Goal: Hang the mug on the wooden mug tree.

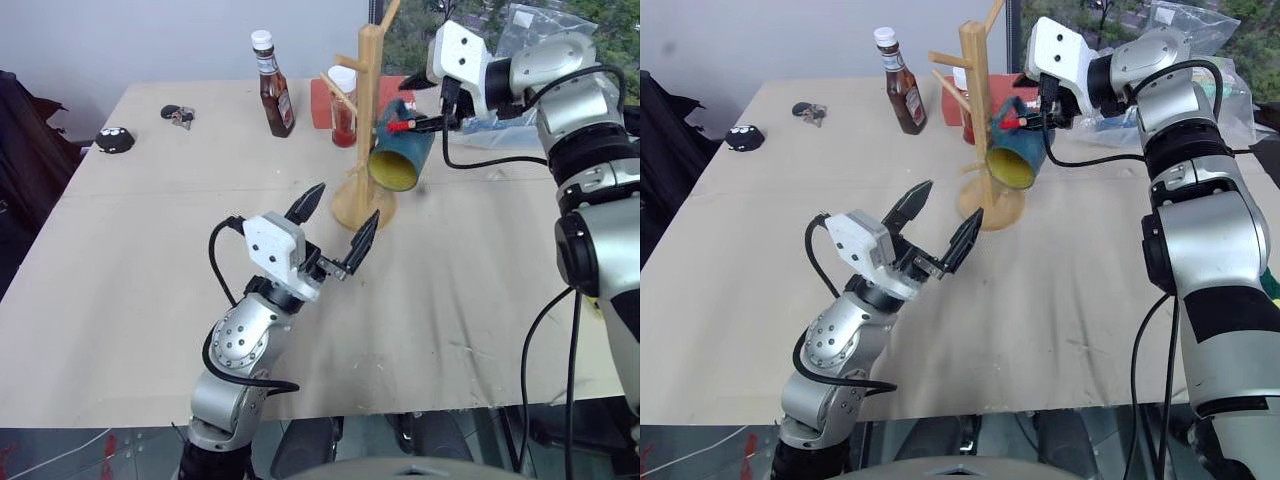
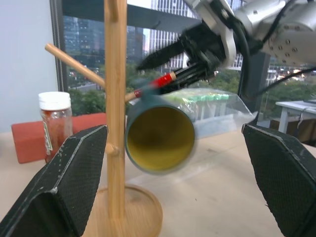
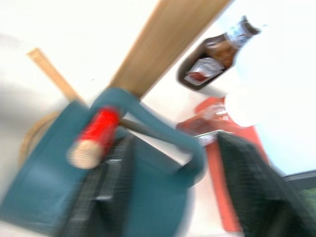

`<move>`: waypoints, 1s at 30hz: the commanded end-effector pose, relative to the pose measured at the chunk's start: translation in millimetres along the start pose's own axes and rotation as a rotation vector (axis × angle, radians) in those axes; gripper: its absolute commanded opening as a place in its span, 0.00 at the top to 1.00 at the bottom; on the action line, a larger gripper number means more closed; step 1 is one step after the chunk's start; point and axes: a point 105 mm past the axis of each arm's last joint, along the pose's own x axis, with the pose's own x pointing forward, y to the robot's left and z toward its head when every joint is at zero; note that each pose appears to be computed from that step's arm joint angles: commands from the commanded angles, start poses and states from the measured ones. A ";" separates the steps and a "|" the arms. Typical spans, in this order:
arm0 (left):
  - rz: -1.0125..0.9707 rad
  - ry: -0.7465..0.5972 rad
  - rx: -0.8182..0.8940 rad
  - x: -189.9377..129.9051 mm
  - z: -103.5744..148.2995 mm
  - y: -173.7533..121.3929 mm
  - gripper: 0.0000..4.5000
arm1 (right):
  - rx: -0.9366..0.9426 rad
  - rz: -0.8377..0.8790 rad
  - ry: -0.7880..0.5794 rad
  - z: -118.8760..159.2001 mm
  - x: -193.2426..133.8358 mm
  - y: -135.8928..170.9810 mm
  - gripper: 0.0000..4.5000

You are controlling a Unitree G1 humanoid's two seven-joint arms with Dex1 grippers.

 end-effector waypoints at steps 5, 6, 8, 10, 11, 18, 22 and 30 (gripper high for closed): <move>-0.040 -0.029 0.010 -3.0 8.1 -4.6 0.00 | 0.036 -0.100 -0.015 0.4 -35.1 -20.9 0.00; -0.047 -0.023 0.008 -3.9 7.3 -4.8 0.00 | 0.063 -0.098 -0.015 -3.9 -39.6 -20.0 0.00; -0.066 0.002 0.005 -7.1 3.4 -5.2 0.00 | 0.148 -0.088 -0.021 -17.4 -51.9 -15.0 0.00; -0.077 0.052 0.016 -12.6 -3.9 -3.9 0.00 | 0.226 -0.085 -0.034 -30.3 -64.5 -8.5 0.00; -0.080 0.081 0.026 -16.0 -8.0 -2.9 0.00 | 0.256 -0.085 -0.041 -35.6 -70.3 -5.3 0.00; 0.030 0.330 0.098 -57.8 -41.2 21.8 0.00 | 0.576 -0.223 -0.117 -90.2 -114.9 56.2 0.00; 0.057 0.402 0.113 -77.7 -51.3 26.7 0.00 | 0.702 -0.296 -0.095 -104.8 -121.8 122.9 0.00; 0.042 0.505 0.044 -115.2 -71.4 18.7 0.00 | 0.866 -0.533 -0.045 -117.4 -126.8 230.0 0.00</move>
